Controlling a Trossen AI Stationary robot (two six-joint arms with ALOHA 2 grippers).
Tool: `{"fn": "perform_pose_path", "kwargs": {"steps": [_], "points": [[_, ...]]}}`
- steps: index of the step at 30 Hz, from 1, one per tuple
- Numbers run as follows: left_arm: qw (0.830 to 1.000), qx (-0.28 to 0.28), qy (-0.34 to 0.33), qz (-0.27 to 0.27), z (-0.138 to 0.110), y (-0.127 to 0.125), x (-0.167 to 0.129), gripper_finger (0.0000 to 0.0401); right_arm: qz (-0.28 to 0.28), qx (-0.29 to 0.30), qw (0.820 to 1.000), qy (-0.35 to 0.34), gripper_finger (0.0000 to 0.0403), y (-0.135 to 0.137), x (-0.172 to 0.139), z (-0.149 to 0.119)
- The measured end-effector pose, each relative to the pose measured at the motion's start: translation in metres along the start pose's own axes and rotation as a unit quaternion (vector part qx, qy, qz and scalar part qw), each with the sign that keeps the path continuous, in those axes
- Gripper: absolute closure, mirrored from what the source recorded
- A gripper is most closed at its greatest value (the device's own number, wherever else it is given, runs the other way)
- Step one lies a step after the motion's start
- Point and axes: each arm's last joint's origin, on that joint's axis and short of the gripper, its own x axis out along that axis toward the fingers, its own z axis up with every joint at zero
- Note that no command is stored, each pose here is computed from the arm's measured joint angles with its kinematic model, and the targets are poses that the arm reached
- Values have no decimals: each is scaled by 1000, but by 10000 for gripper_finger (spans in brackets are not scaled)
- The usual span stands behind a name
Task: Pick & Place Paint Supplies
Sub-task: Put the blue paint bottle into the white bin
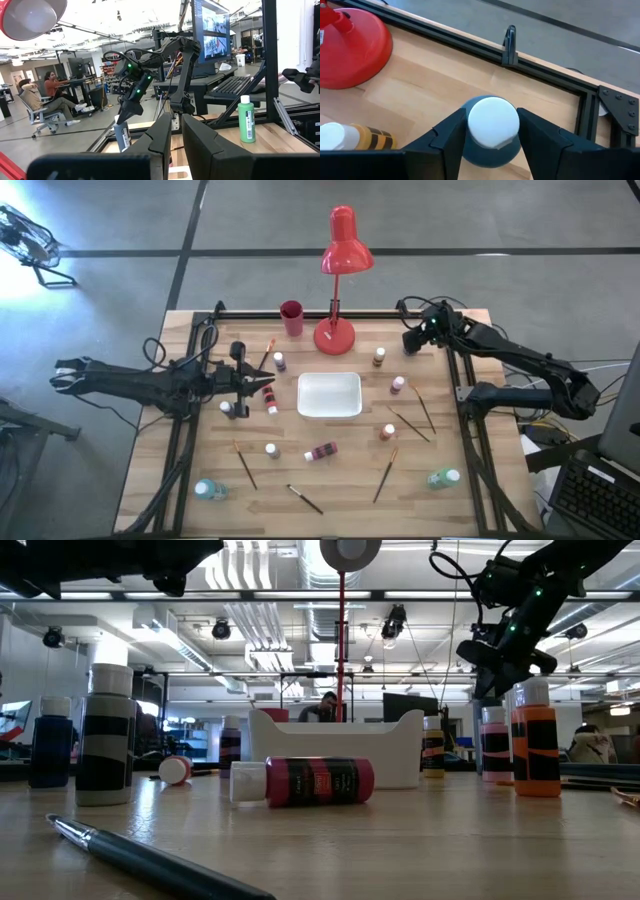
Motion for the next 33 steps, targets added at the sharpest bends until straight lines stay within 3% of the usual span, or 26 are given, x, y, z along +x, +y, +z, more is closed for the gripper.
{"fn": "perform_pose_path", "kwargs": {"steps": [5,10,16,21,26,33], "points": [[1000,-2,0,0,0,0,0,350,0,-1,1000,0,247,0,0,0],[1000,-2,0,0,0,0,0,350,4,-3,1000,0,289,0,-1,0],[1000,-2,0,0,0,0,0,350,5,-14,1000,-3,289,-2,-8,2],[1000,-2,0,0,0,0,0,350,25,-24,998,-55,289,-2,-34,24],[1000,7,0,0,0,0,0,350,98,-55,986,-125,289,2,-76,55],[1000,29,-10,2,2,0,0,350,233,-118,949,-178,289,18,-128,80]]}}
